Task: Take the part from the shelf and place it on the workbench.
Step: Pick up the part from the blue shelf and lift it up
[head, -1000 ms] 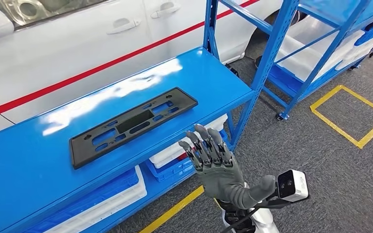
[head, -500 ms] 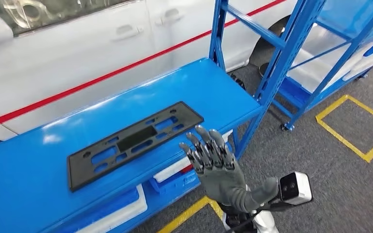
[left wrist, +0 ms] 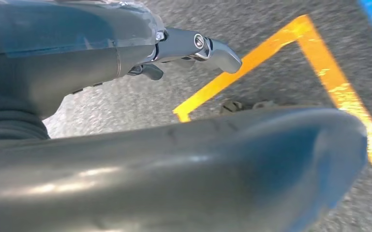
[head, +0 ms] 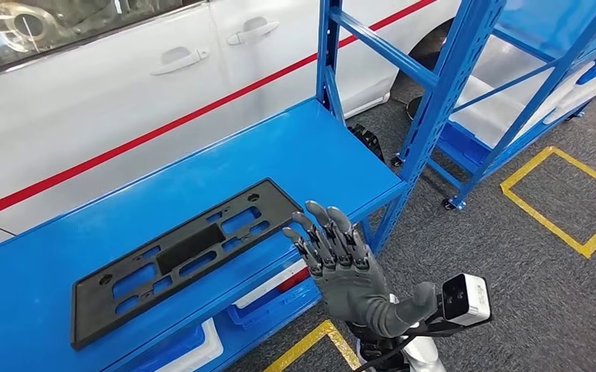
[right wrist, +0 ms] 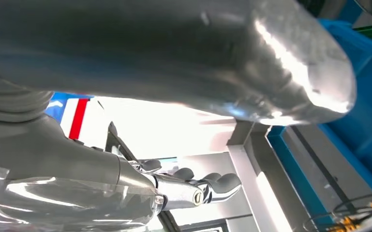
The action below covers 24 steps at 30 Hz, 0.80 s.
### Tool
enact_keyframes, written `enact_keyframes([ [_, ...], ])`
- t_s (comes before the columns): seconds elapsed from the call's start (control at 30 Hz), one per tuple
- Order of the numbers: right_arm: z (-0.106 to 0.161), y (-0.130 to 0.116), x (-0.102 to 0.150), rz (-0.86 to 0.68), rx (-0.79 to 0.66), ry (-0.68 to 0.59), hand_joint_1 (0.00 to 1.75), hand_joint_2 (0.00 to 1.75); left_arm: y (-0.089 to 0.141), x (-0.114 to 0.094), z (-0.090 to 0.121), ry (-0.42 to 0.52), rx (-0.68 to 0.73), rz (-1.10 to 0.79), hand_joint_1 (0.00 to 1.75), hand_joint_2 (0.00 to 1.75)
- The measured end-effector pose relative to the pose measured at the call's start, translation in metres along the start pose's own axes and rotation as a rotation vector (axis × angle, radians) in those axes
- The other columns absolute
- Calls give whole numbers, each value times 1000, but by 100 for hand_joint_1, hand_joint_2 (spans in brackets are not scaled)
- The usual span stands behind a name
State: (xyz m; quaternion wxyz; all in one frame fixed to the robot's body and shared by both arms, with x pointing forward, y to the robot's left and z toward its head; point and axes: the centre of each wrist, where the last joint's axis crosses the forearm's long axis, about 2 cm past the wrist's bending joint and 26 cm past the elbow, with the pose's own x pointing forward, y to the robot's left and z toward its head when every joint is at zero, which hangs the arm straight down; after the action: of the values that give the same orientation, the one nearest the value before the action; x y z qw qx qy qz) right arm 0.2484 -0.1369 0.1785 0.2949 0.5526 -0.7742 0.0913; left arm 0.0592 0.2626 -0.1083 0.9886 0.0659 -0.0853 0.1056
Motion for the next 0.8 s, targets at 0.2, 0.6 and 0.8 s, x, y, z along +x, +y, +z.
enact_keyframes([
  [0.2, 1, 0, 0, 9, 5, 7, 0, 0, -1, 0, 0, -5, -2, 2, 0, 0],
  [0.6, 6, 0, 1, 23, 12, 15, 0, 0, -2, 2, 0, -8, 11, 9, 0, 0],
  [0.8, 7, 1, 1, 28, 13, 13, 0, 0, -2, 2, 0, -6, 19, 10, 0, 0],
])
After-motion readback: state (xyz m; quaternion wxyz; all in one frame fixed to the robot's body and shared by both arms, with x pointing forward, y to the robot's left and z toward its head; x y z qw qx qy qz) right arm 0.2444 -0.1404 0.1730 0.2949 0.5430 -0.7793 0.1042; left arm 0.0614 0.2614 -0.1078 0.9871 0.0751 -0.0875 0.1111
